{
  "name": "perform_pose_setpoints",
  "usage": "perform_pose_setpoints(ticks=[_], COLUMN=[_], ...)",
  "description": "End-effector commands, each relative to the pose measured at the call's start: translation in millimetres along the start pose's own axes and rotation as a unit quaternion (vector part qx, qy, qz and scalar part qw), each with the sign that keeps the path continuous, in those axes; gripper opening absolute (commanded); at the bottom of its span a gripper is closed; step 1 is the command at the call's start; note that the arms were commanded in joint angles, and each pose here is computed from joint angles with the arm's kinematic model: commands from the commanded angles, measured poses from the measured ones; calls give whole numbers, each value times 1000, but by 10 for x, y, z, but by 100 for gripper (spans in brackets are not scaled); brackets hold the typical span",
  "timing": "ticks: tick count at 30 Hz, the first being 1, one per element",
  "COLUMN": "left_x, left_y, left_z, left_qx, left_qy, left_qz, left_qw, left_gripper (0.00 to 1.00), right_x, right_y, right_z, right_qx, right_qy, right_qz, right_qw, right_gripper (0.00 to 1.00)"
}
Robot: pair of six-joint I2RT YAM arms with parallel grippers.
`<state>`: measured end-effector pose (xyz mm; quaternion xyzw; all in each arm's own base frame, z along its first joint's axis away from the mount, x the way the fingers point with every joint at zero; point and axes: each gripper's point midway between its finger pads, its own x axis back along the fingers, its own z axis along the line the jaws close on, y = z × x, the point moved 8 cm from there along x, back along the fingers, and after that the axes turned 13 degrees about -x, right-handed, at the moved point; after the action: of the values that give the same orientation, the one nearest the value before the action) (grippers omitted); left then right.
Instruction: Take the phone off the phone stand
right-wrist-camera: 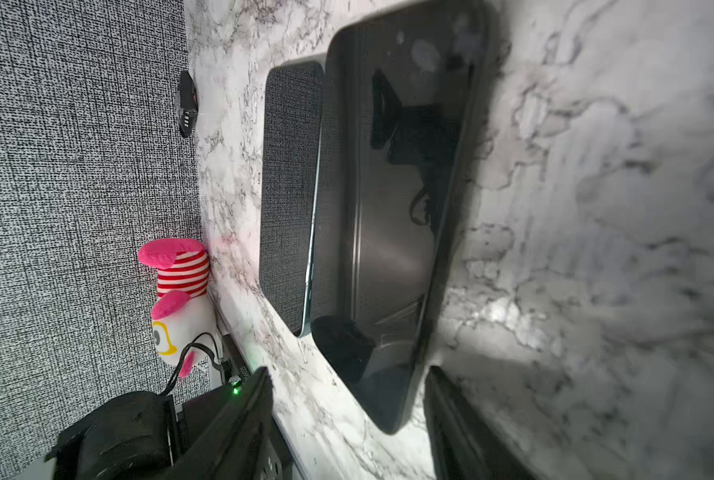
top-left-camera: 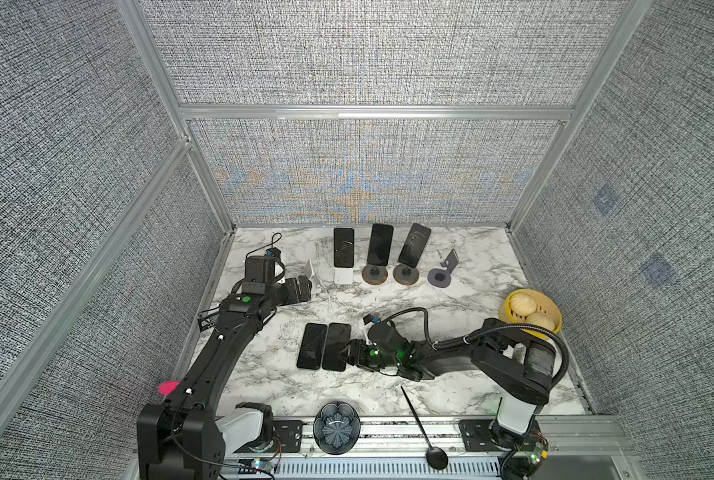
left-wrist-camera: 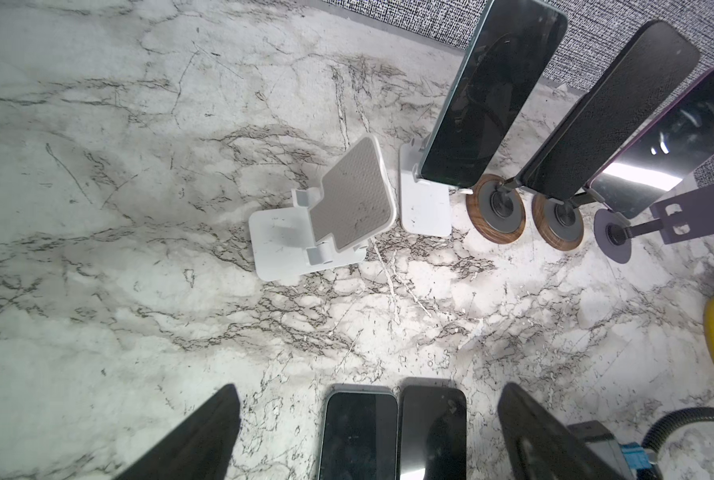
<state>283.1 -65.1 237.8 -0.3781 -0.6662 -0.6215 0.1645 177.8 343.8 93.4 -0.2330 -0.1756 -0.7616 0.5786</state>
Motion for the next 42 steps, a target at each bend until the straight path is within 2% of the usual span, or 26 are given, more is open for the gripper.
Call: perform_pose_setpoints(ticks=[1,5,10,14,19,22,28,35,38,42], left_x=[-29,-77,-164,-300,-409,-493,-677,-907,-982,-1091], left_y=[90,166,282,395,547,601,729,844,883,926], left_z=[2,12,36,97,166,175,110,-44,-38,-97], left_qx=[-2,19,42,19,-5,12,12,-11,1,-11], left_qy=[-1,1,10,38,73,86,106,132,145,156], left_qz=[-17,-22,-22,9,62,83,131,157,167,175], left_qw=[1000,1000,999,999,995,993,986,979,975,972], left_gripper=[98,98,94,89,76,67,63,63,59,58], right_x=[57,154,295,452,657,758,813,835,867,899], right_y=[16,46,103,178,243,268,287,282,287,299], right_z=[10,63,131,228,288,277,206,128,94,48], right_qx=[21,39,67,113,151,167,174,179,175,169], right_qy=[-16,-26,-44,-69,-108,-137,-150,-158,-151,-141], right_qz=[0,-2,-1,-11,-30,-40,-53,-49,-55,-60], right_qw=[1000,999,997,991,982,976,972,970,971,974], right_gripper=[64,68,69,69,69,69,69,68,68,68])
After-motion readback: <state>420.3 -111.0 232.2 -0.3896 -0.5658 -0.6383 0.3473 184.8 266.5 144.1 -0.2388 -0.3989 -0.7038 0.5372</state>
